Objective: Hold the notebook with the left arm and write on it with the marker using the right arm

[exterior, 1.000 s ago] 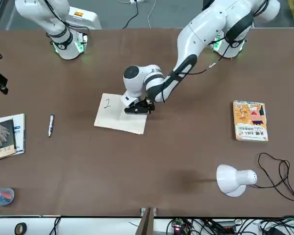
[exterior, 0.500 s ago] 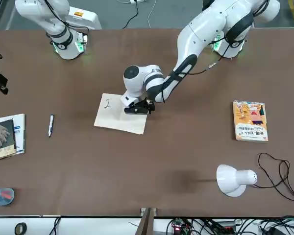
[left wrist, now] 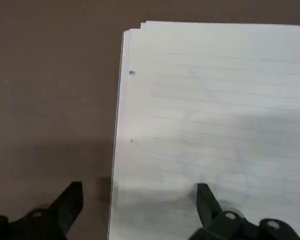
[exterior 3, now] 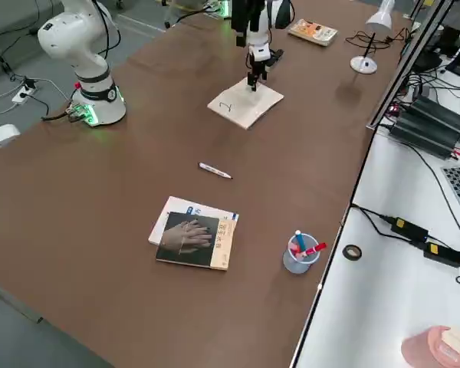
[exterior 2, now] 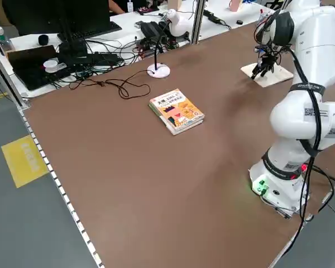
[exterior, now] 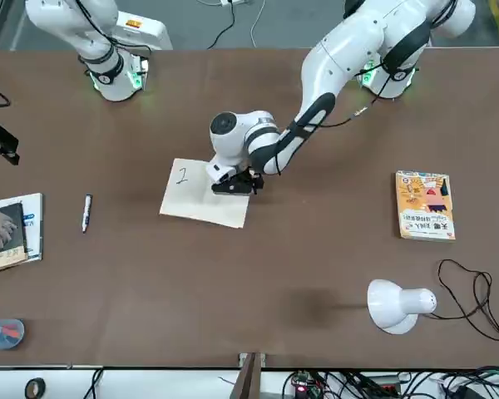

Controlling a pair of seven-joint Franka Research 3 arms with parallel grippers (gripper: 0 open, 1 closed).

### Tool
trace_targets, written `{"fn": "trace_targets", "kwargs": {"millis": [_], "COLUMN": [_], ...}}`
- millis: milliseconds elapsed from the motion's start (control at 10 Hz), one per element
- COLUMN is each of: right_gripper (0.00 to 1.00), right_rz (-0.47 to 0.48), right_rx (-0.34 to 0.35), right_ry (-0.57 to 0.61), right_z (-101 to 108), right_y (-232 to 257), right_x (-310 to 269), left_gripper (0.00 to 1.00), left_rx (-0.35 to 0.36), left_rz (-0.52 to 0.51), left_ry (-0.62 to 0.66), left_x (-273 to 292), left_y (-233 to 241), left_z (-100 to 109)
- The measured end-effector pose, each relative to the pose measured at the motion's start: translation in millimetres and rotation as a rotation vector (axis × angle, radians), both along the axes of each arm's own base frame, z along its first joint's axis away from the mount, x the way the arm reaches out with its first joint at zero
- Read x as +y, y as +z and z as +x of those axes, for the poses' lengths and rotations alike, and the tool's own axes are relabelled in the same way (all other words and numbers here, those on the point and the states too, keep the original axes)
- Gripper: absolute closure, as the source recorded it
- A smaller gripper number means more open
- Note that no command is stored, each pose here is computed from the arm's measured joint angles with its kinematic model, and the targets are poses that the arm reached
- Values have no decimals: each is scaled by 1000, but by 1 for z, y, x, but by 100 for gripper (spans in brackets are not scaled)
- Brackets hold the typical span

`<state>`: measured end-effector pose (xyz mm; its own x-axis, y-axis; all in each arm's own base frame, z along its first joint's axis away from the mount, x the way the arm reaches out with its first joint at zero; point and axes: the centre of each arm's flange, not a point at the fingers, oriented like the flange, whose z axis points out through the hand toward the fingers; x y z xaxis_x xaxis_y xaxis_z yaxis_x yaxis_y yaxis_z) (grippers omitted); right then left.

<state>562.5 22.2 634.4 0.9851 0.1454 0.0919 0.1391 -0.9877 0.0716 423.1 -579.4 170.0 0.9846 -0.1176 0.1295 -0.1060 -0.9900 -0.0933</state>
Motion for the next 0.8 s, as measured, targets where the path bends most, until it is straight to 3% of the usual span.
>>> {"fn": "trace_targets", "kwargs": {"millis": [800], "right_gripper": [0], "right_rz": [-36], "right_rx": [18], "right_ry": [324], "right_z": [52], "right_y": [-152], "right_x": [-62], "left_gripper": [0], "left_rx": [0], "left_rz": [1], "left_ry": [-2], "left_x": [0], "left_y": [0], "left_z": [0]}}
